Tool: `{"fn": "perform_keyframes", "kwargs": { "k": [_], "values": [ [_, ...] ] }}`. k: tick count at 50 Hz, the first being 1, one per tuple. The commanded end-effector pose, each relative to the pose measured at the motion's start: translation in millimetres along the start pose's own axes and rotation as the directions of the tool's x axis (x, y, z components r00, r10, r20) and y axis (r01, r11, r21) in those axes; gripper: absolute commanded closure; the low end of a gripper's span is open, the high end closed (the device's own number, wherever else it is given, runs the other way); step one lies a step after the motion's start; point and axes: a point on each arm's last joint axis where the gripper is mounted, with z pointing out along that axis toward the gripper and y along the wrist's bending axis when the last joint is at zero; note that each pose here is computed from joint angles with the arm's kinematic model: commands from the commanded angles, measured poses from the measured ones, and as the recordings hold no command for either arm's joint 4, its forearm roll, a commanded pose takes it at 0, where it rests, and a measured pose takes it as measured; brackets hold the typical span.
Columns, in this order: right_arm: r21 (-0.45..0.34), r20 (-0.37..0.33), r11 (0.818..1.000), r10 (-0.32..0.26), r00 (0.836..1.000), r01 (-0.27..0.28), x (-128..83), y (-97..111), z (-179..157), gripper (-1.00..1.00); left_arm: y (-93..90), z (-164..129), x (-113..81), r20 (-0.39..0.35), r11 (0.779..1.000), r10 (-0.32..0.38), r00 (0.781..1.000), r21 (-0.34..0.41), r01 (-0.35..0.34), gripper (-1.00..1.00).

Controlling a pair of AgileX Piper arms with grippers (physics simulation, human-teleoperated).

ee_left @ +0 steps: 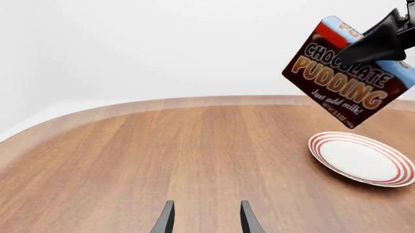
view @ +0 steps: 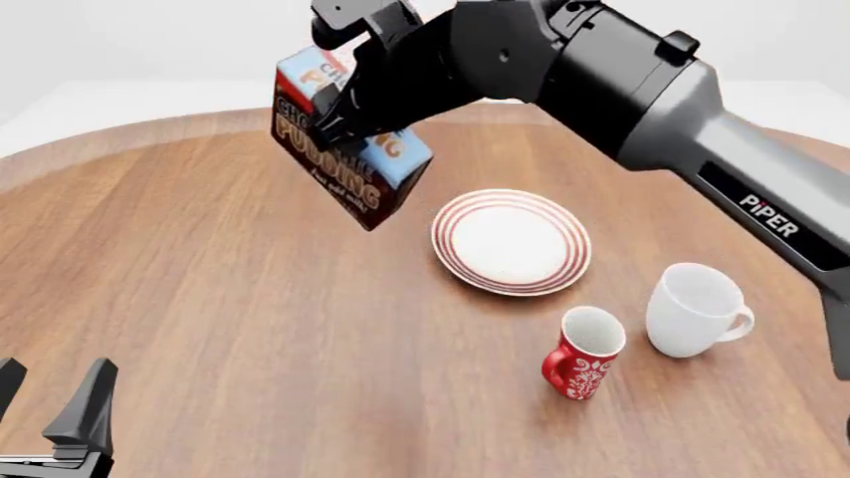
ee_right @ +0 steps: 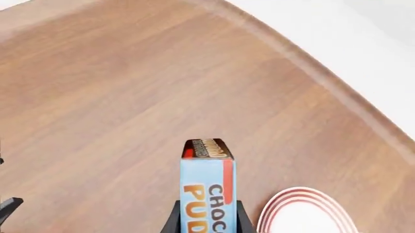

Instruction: Put the chocolate pudding to the right of the plate.

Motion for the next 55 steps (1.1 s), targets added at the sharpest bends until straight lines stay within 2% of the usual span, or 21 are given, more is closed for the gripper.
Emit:
{"fn": "perform_keyframes", "kwargs": {
  "k": [1,5,10,11,12,17,20,21,22,27,28,29,30,32,33,38,39,48,52,55],
  "values": [
    [0.070,0.069,0.996,0.055,0.996,-0.060,-27,-36,0,1.00,0.0,0,0.0,0.000,1.000,0.000,1.000,0.000,0.000,-1.00],
    [0.093,0.060,0.994,0.058,0.996,-0.063,-29,-49,6,1.00,0.0,0,0.0,0.000,1.000,0.000,1.000,0.000,0.000,-1.00],
    [0.155,0.058,0.983,0.089,0.994,-0.097,-30,-84,10,1.00,0.0,0,0.0,0.000,1.000,0.000,1.000,0.000,0.000,-1.00],
    [0.155,0.058,0.983,0.089,0.994,-0.097,-31,-85,10,1.00,0.0,0,0.0,0.000,1.000,0.000,1.000,0.000,0.000,-1.00],
    [0.178,0.056,0.978,0.099,0.994,-0.107,-28,-97,10,1.00,0.0,0,0.0,0.000,1.000,0.000,1.000,0.000,0.000,-1.00],
    [0.198,0.045,0.972,0.121,0.992,-0.128,-23,-109,14,1.00,0.0,0,0.0,0.000,1.000,0.000,1.000,0.000,0.000,-1.00],
    [0.232,0.026,0.963,0.134,0.991,-0.137,-12,-129,21,1.00,0.0,0,0.0,0.000,1.000,0.000,1.000,0.000,0.000,-1.00],
    [0.232,0.026,0.963,0.134,0.991,-0.137,-12,-129,21,1.00,0.0,0,0.0,0.000,1.000,0.000,1.000,0.000,0.000,-1.00],
    [0.253,0.025,0.955,0.151,0.988,-0.152,-7,-141,21,1.00,0.0,0,0.0,0.000,1.000,0.000,1.000,0.000,0.000,-1.00],
    [0.305,0.016,0.936,0.177,0.984,-0.174,7,-171,22,1.00,0.0,0,0.0,0.000,1.000,0.000,1.000,0.000,0.000,-1.00],
    [0.323,0.018,0.927,0.197,0.980,-0.192,12,-181,21,1.00,0.0,0,0.0,0.000,1.000,0.000,1.000,0.000,0.000,-1.00],
    [0.323,0.018,0.927,0.197,0.980,-0.192,12,-181,21,1.00,0.0,0,0.0,0.000,1.000,0.000,1.000,0.000,0.000,-1.00],
    [0.341,0.021,0.917,0.213,0.977,-0.207,17,-192,20,1.00,0.0,0,0.0,0.000,1.000,0.000,1.000,0.000,0.000,-1.00],
    [0.344,0.017,0.916,0.214,0.977,-0.207,18,-194,21,1.00,0.0,0,0.0,0.000,1.000,0.000,1.000,0.000,0.000,-1.00],
    [0.359,0.013,0.908,0.224,0.975,-0.213,24,-203,21,1.00,0.0,0,0.0,0.000,1.000,0.000,1.000,0.000,0.000,-1.00],
    [0.387,0.009,0.893,0.244,0.970,-0.229,33,-219,20,1.00,0.0,0,0.0,0.000,1.000,0.000,1.000,0.000,0.000,-1.00],
    [0.403,0.009,0.884,0.256,0.967,-0.238,38,-228,17,1.00,0.0,0,0.0,0.000,1.000,0.000,1.000,0.000,0.000,-1.00],
    [0.468,-0.005,0.837,0.325,0.946,-0.285,70,-268,16,1.00,0.0,0,0.0,0.000,1.000,0.000,1.000,0.000,0.000,-1.00],
    [0.483,-0.020,0.827,0.340,0.940,-0.288,87,-272,13,1.00,0.0,0,0.0,0.000,1.000,0.000,1.000,0.000,0.000,-1.00],
    [0.500,-0.018,0.810,0.363,0.932,-0.306,100,-279,10,1.00,0.0,0,0.0,0.000,1.000,0.000,1.000,0.000,0.000,-1.00]
  ]
}}
